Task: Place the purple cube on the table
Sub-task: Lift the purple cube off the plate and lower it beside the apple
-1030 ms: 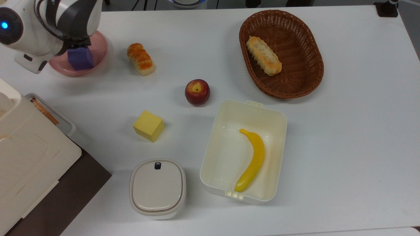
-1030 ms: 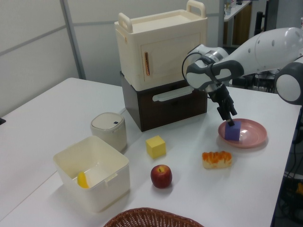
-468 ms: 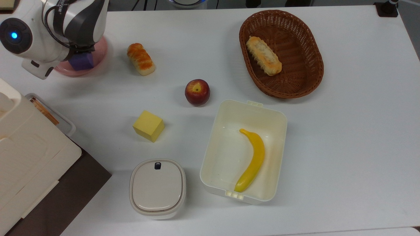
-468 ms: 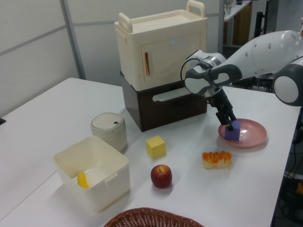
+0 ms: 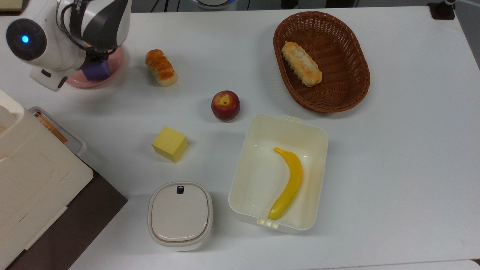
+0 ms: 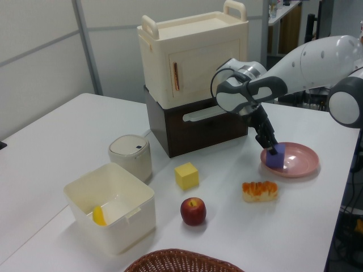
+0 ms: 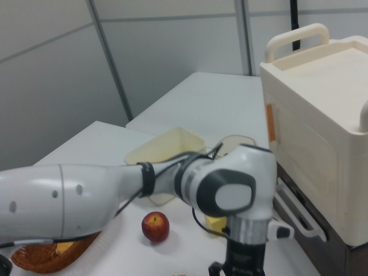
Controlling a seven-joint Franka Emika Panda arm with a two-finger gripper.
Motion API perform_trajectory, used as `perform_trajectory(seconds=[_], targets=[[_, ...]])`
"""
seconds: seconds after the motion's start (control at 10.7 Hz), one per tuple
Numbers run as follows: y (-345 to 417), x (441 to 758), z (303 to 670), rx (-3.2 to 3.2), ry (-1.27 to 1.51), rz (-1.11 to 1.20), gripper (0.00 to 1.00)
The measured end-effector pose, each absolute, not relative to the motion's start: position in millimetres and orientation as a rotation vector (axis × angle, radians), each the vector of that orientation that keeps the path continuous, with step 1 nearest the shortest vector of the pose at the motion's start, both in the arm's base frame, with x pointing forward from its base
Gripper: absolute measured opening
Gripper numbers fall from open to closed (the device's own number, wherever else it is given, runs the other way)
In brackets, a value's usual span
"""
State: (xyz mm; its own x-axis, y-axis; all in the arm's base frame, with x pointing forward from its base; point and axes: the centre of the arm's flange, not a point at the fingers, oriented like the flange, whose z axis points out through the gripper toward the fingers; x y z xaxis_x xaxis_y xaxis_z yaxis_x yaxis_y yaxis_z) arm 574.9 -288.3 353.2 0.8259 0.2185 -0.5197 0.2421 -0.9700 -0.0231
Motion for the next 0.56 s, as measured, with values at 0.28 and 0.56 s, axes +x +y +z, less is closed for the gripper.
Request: perform_trajectory(seconds=[0.28, 0.56], targets=[[-254.9, 584.3, 411.6, 2.947, 0.393, -0.778, 0.5], [-167.9, 613.0, 428.0, 2.957, 0.235, -0.679, 0.48]])
